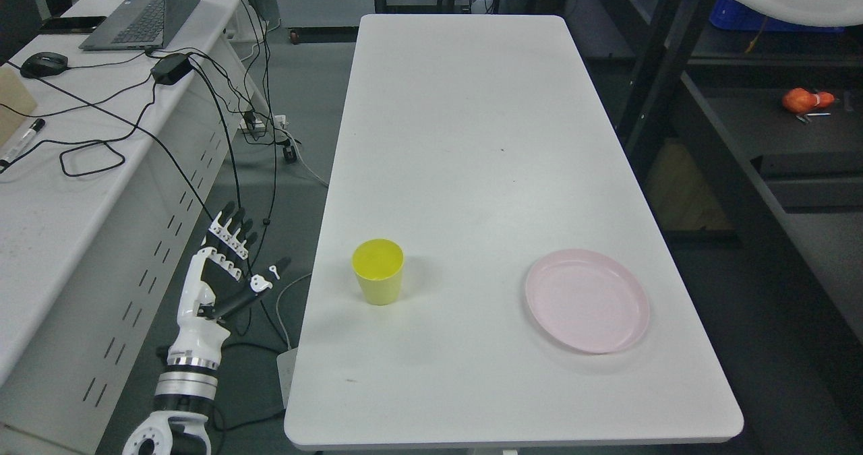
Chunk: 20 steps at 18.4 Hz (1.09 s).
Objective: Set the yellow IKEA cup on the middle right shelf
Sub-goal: 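Raise the left hand and reach toward the yellow cup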
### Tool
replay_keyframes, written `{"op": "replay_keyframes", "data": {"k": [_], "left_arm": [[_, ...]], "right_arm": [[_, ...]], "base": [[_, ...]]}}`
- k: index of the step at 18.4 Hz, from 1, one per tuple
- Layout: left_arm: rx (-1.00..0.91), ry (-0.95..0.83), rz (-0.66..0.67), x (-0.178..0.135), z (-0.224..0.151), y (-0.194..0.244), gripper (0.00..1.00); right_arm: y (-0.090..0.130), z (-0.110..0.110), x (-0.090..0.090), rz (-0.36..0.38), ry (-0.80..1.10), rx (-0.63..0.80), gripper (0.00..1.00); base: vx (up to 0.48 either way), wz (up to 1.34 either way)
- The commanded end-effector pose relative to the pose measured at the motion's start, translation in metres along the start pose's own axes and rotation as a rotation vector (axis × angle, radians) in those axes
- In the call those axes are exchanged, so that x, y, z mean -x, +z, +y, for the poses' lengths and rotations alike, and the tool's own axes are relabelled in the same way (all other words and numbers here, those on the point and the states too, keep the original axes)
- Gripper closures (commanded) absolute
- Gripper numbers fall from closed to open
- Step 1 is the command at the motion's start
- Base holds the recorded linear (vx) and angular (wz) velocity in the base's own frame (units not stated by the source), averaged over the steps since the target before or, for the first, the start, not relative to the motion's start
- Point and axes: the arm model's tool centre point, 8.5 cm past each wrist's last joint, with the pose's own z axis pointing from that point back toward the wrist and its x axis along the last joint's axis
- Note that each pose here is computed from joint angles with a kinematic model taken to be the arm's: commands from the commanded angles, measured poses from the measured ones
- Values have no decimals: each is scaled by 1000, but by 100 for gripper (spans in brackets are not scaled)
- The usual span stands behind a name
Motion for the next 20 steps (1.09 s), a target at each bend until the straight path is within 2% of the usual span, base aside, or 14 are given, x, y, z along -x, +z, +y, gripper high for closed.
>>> {"op": "replay_keyframes", "data": {"k": [1,7,17,20], "left_arm": [[51,41,129,36,-2,-35,1],[33,137,220,55,0,-60,2],[364,103,313,79,-103,-55,6],[391,99,371,88,-112,-49,6]], "right_arm": [[-1,-10,9,15,-3,12,0],[-1,-10,9,15,-3,12,0],[-1,-10,9,15,-3,12,1],[-1,-10,9,15,-3,12,1]], "base": [[0,0],[0,0],[0,0],[0,0]]}}
